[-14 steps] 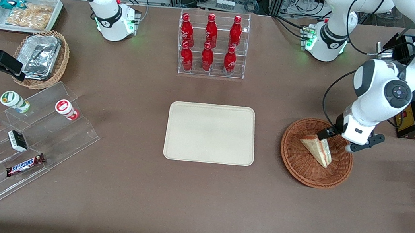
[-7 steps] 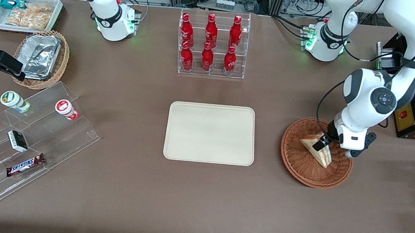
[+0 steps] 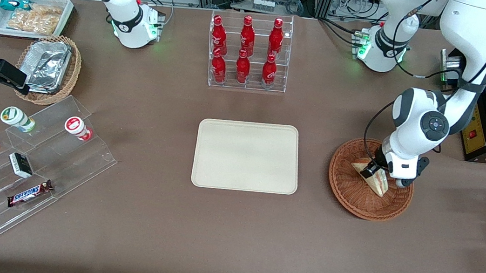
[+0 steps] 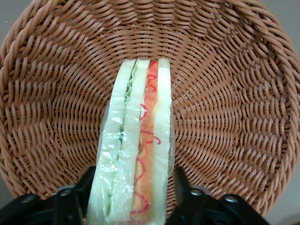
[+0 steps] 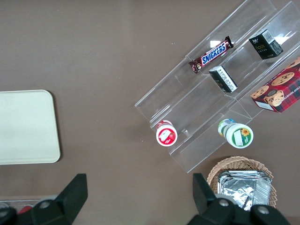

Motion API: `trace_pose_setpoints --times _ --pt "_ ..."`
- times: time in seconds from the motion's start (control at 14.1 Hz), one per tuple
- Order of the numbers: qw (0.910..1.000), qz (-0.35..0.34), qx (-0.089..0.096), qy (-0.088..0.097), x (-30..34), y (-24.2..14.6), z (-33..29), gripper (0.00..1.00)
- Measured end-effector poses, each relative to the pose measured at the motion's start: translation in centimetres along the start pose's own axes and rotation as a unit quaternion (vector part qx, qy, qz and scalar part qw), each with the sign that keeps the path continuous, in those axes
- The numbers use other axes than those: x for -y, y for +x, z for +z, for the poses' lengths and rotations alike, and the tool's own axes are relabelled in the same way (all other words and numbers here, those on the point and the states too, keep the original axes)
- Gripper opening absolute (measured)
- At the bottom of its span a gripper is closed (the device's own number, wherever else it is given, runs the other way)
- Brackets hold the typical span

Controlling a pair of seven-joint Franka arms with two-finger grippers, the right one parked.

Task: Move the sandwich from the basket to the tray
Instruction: 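Lift the sandwich and carry it over the beige tray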

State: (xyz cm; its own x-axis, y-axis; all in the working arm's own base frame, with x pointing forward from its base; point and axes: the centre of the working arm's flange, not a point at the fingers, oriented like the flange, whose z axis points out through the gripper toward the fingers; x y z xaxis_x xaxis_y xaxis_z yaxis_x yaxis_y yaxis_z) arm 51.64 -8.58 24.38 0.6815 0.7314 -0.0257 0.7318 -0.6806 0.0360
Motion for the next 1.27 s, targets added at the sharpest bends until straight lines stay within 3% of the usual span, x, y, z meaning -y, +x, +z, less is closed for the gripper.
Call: trace_pose_setpoints --times 0.21,0.35,0.49,0.85,0.99,1.27 --pt "0.9979 0.063 0.007 0.009 0.1 0.0 -0.5 0.37" --pt "0.9894 0.145 0.007 0.011 -0.2 0.1 -1.6 0.2" --pt "0.9738 0.227 0.006 0.01 -1.2 -0.2 -2.9 0.19" --pt "0.9463 0.317 0.045 0.044 -9.2 -5.2 -8.3 0.15" --pt "0.943 0.325 0.052 0.052 -13.1 -8.2 -9.5 0.15" --pt "0.9441 0.321 0.049 0.055 -19.8 -16.7 -7.3 0.15"
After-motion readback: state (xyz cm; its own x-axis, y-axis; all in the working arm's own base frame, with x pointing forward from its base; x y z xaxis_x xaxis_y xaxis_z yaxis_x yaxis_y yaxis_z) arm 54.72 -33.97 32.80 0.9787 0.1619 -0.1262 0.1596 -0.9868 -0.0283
